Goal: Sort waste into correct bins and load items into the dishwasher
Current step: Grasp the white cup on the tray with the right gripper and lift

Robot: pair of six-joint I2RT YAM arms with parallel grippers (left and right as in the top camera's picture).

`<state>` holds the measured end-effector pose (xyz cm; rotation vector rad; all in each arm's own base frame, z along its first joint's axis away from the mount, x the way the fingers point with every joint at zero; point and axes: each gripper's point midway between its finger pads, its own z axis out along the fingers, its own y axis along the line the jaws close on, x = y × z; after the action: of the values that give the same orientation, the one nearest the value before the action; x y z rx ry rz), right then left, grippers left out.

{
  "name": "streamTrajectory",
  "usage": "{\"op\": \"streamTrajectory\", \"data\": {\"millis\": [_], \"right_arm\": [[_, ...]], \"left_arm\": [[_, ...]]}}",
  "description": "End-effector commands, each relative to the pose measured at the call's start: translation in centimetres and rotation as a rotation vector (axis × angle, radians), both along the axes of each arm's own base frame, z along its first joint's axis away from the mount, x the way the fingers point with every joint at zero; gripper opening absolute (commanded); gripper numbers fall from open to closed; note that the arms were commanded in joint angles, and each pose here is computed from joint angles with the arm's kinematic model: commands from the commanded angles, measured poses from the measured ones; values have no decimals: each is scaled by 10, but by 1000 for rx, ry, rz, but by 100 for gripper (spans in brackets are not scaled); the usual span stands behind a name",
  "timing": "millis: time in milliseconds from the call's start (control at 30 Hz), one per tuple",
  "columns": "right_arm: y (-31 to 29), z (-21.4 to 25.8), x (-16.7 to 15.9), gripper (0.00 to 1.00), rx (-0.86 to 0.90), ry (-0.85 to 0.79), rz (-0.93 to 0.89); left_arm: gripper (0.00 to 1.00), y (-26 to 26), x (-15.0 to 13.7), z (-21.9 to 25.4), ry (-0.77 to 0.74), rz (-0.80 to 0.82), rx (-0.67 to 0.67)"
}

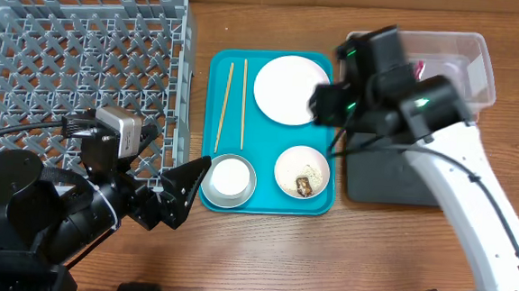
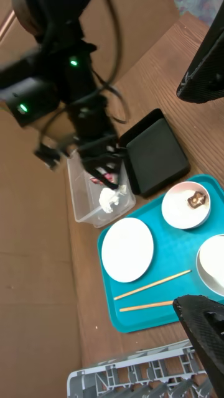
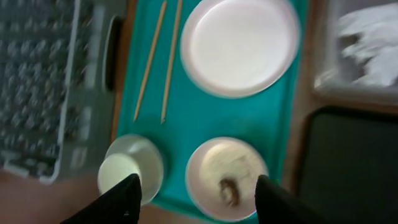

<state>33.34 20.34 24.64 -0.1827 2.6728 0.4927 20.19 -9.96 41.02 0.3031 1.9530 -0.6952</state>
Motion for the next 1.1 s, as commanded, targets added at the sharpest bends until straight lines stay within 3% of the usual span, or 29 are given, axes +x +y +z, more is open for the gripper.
{"op": "streamTrajectory", "data": {"millis": [0,133,367,567,633,700,867,1067], "right_arm": [[42,-28,-31,59,-7,92,131],[79,-47,-55,49,-22,97,241],[116,-105,-81,47,-67,142,351],[119,-152,-79,44,-115,192,336],[121,-158,-77,43,-115,192,336],[124,-158,-74,33,-107,182,336],[129,-157,-69,18,-91,161,336],[128,-159,-70,21,-92,161,335]], "left_arm": [[100,3,1,1,-20,7,23],[100,3,1,1,-20,7,23],[100,3,1,1,-20,7,23],[100,3,1,1,-20,7,23],[100,3,1,1,-20,7,23],[100,3,1,1,-20,7,23],[100,2,0,1,-21,4,21],[100,3,5,12,-78,5,23]]}}
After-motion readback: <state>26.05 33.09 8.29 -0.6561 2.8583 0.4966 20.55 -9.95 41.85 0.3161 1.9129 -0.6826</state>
